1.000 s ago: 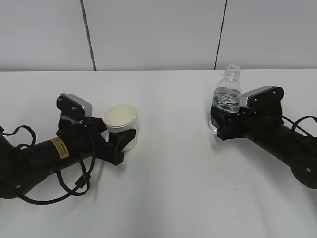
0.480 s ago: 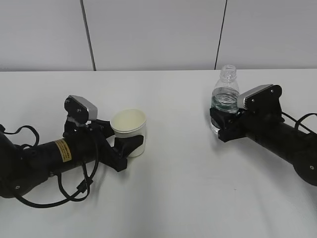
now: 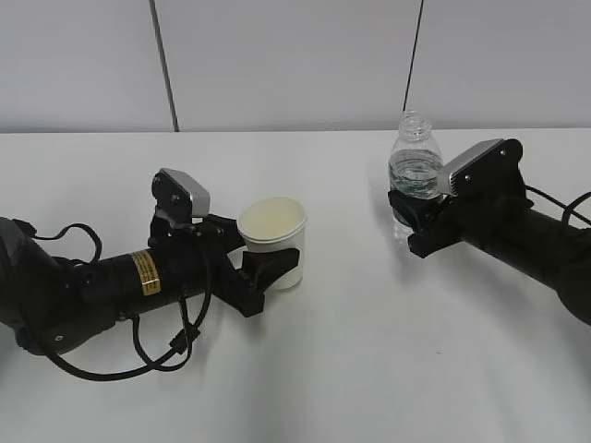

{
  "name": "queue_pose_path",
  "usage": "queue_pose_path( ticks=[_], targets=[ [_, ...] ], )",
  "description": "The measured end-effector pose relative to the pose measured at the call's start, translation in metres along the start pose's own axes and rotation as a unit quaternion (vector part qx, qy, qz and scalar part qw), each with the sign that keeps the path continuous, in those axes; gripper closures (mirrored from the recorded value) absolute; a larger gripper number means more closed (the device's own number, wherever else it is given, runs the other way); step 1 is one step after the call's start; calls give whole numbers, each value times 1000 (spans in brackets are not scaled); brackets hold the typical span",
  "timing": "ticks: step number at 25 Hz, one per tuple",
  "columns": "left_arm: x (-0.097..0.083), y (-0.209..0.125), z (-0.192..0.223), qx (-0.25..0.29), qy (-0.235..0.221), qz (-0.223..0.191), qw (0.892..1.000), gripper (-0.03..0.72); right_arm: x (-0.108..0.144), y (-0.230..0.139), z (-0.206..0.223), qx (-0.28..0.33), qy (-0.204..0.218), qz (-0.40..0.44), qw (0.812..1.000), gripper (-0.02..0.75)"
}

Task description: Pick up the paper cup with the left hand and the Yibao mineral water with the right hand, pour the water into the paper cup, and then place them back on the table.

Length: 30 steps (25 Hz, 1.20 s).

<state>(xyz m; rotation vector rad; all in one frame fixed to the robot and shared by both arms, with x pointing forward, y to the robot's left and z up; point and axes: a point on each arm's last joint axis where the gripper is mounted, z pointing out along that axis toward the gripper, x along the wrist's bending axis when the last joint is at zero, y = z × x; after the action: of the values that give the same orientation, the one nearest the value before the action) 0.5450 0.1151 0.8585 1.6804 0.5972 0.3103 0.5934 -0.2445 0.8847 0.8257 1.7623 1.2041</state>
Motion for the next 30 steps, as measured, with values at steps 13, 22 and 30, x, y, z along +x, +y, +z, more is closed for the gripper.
queue_pose_path(
  ticks=[13,22,30],
  targets=[
    [-17,24,30,-29,-73,22,997,237,-2,8,6,-1,21,-72,997,258],
    [-18,33,39,-34,-84,24,996,237,-7,21,10,-4,26,-142,990,259],
    [-16,32,41,-18,-77,27,997,237,-6,24,14,-6,49,-192,980,260]
  ],
)
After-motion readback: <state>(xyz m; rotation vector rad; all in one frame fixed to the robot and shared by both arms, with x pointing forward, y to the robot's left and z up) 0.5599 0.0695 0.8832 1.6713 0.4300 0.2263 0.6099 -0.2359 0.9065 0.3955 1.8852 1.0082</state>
